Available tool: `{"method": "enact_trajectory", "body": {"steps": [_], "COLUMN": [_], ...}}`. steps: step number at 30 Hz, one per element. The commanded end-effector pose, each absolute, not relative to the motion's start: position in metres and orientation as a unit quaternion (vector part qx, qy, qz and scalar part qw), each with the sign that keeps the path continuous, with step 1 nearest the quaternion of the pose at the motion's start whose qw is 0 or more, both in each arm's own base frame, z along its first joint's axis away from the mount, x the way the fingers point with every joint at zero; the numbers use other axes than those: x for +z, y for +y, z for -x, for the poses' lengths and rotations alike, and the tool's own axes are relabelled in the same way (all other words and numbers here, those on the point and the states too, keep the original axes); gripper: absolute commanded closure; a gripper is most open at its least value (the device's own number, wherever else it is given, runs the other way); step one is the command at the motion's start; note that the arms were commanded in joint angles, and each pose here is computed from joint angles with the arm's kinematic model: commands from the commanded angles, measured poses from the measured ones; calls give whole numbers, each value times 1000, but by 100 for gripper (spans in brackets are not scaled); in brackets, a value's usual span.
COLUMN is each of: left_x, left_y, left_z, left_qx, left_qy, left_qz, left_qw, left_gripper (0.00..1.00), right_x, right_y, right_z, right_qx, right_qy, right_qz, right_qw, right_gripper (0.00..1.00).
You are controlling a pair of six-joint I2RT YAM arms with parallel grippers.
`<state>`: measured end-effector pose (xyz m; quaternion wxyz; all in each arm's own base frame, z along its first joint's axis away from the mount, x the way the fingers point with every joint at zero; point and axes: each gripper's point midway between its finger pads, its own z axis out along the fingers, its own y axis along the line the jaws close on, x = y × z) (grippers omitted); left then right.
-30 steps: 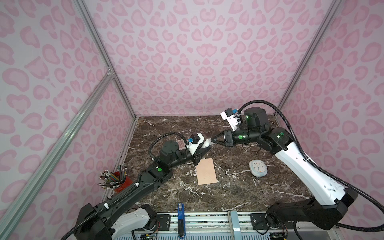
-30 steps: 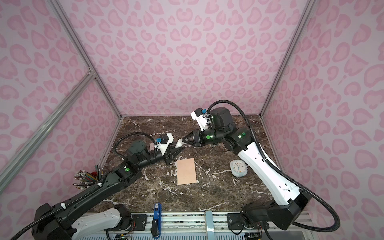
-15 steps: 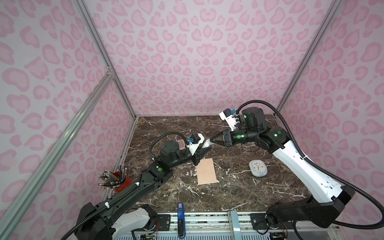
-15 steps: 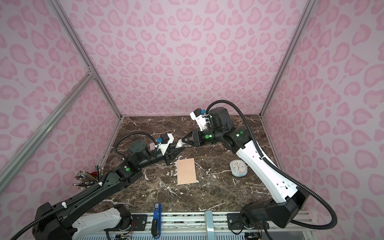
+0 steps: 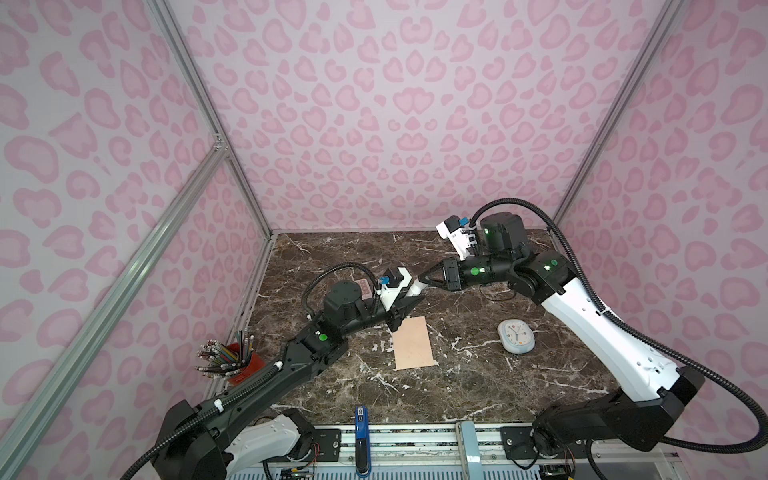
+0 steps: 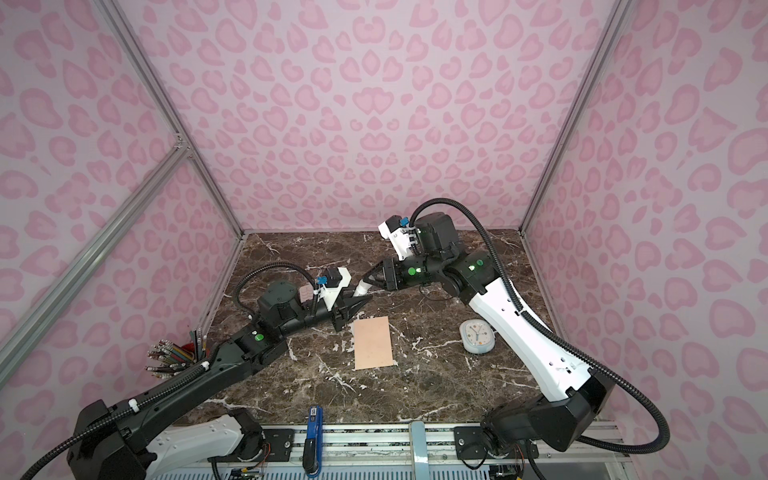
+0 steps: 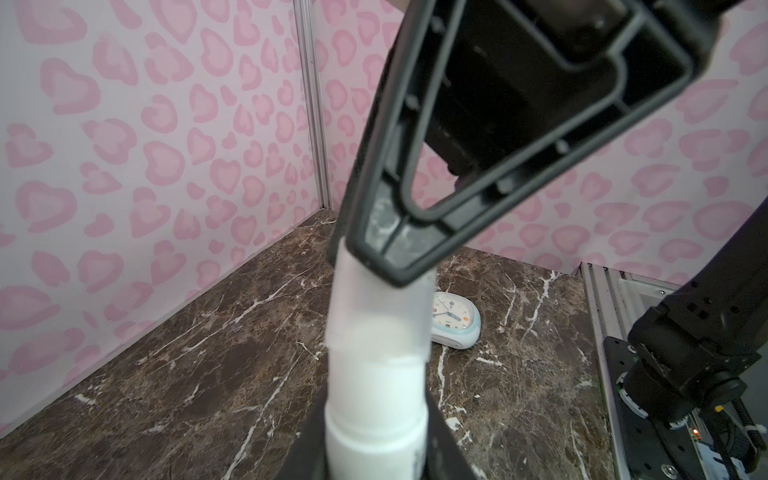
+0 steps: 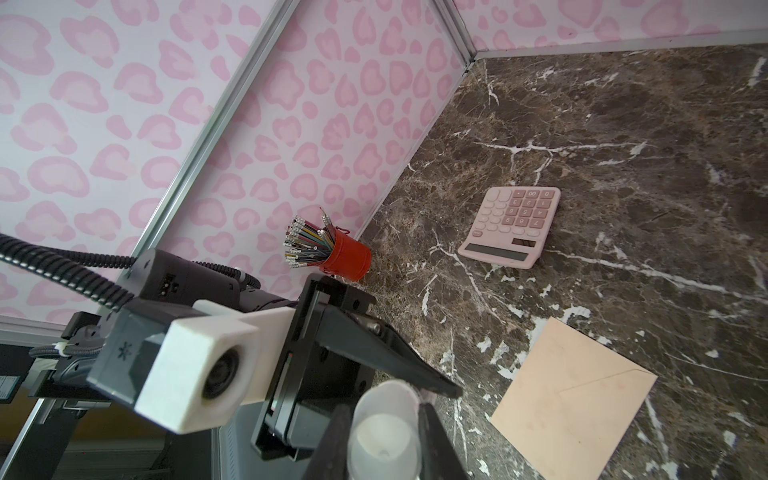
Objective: Place the letter into the envelope and seal it
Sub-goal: 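Lower the cap with the right gripper onto the glue stick top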
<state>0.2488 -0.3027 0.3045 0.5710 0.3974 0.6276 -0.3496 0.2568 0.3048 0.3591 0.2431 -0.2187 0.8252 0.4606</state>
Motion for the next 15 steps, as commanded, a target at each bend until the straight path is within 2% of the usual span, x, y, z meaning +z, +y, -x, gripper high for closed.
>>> {"method": "enact_trajectory", "body": {"steps": [1, 15], "left_x": [319, 329], "left_y": [-307, -304], "left_z": [-245, -250], "left_qx": [-360, -355], "left_qy": [601, 600], "left_qz": [-406, -385], "left_qw": [586, 604], "left_gripper": [96, 96], "right_x": [369, 366], "right_y": [314, 322], "right_z": [-254, -250], "right_qx": [481, 479], "right_qy": [810, 811], "right_qz": [232, 238], "right_qw": [243, 237], "right_gripper": [74, 75]}}
